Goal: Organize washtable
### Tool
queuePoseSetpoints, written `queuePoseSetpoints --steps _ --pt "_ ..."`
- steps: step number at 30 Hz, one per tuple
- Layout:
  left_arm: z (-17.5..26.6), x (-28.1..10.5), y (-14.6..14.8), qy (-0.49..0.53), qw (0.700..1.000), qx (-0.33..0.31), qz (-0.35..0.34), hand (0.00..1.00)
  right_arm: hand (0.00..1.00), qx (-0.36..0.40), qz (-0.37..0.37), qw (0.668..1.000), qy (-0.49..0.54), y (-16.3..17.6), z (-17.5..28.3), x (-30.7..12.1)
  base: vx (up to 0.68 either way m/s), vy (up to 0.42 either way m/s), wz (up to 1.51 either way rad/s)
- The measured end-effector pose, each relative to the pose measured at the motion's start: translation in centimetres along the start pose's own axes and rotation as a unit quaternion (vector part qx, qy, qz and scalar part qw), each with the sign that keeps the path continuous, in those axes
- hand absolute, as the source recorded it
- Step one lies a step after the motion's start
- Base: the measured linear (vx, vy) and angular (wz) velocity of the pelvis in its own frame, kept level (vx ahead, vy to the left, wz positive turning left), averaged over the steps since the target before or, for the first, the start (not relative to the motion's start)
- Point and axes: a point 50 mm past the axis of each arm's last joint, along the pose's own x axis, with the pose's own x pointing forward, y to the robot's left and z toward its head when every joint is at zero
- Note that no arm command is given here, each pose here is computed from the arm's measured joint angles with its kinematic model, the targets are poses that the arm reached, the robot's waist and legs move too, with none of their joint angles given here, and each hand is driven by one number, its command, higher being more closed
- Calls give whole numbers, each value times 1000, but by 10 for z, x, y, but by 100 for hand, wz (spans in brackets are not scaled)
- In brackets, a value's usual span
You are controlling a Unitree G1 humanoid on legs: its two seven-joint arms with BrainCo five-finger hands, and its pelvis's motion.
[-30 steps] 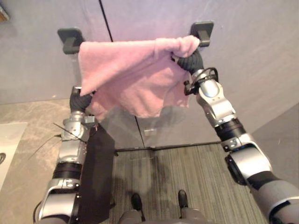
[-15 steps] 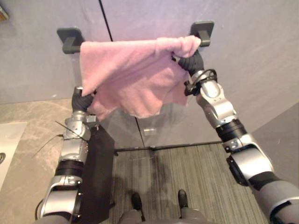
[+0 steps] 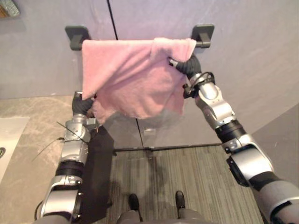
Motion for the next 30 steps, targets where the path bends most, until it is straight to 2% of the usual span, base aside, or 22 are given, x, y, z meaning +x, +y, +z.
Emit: queuePoseSetpoints --steps 13,30 --pt "-8 -2 5 25 999 -27 -6 0 0 31 -12 999 30 -7 -20 -13 -2 -3 2" --pt "-5 -1 19 32 998 -42 -17 0 0 22 -29 998 49 -26 -31 -27 -6 -3 0"
